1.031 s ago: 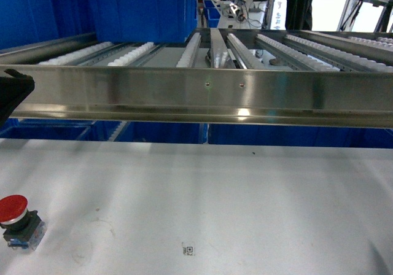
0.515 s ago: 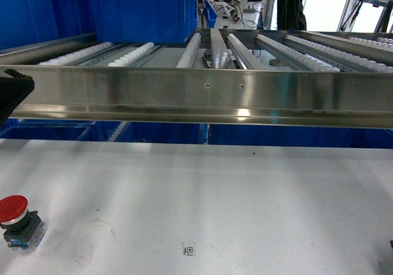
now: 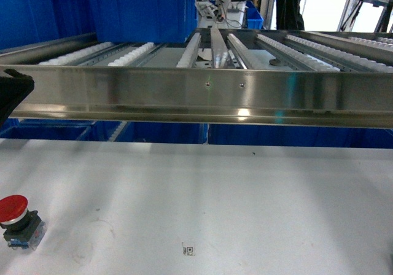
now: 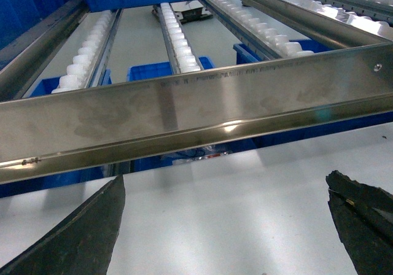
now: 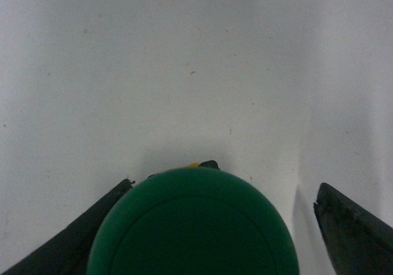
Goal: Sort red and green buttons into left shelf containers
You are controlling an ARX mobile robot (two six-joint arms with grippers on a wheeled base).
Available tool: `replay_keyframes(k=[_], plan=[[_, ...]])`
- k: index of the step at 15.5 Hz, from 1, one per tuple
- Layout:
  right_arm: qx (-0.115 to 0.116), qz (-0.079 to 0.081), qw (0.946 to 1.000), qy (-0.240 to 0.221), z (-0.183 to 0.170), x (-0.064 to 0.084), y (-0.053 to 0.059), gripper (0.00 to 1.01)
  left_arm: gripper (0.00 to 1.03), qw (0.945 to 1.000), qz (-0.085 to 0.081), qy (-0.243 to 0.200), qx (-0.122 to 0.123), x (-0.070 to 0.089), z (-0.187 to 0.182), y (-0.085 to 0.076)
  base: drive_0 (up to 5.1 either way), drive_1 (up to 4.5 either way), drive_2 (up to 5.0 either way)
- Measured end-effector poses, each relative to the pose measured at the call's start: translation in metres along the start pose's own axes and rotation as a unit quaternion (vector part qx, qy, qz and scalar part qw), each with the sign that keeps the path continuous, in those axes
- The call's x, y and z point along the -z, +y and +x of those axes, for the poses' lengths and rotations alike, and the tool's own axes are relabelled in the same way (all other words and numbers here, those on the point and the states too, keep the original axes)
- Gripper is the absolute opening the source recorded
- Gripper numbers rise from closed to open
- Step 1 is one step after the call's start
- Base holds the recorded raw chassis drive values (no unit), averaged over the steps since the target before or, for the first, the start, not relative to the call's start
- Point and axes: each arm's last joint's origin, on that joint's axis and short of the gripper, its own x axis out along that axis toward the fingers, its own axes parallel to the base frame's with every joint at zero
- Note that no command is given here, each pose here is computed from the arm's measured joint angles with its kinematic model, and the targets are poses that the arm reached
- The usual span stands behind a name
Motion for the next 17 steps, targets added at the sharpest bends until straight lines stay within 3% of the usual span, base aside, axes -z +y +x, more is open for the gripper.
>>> replay_keyframes(k=[2,6,9,11,12,13,14,17], plan=[[-0.002,0.001,1.0000,-0.006,0.000,0.001,-0.001,0.70,0.98,1.0000,0.000,0.000,0.000,0.000,0.000,0.000,0.0,0.00,0.0],[-0.006,0.003,0.9999,-0.010,0.000,0.006,-0.001,0.26,0.98,1.0000,0.000,0.000,0.000,0.000,0.000,0.000,0.0,0.00,0.0],[0.004,-0.001,0.9993,-0.038,-0.004,0.007,-0.001,0.26,0.98,1.0000,0.000,0.000,0.000,0.000,0.000,0.000,0.0,0.00,0.0],[0.010,0.003,0.9965,-0.083,-0.022,0.006,0.004,0.26,0.98,1.0000,0.000,0.000,0.000,0.000,0.000,0.000,0.0,0.00,0.0],[0.014,0.004,0.9899,-0.141,-0.048,0.003,0.012,0.26,0.98,1.0000,0.000,0.000,0.000,0.000,0.000,0.000,0.0,0.00,0.0],[-0.003,0.014,0.9839,-0.178,-0.089,0.020,0.027,0.26,0.98,1.0000,0.000,0.000,0.000,0.000,0.000,0.000,0.0,0.00,0.0],[0.005,0.033,0.9782,-0.205,-0.126,0.035,0.033,0.26,0.98,1.0000,0.000,0.000,0.000,0.000,0.000,0.000,0.0,0.00,0.0],[0.011,0.014,0.9729,-0.230,-0.148,0.037,0.041,0.26,0.98,1.0000,0.000,0.000,0.000,0.000,0.000,0.000,0.0,0.00,0.0]])
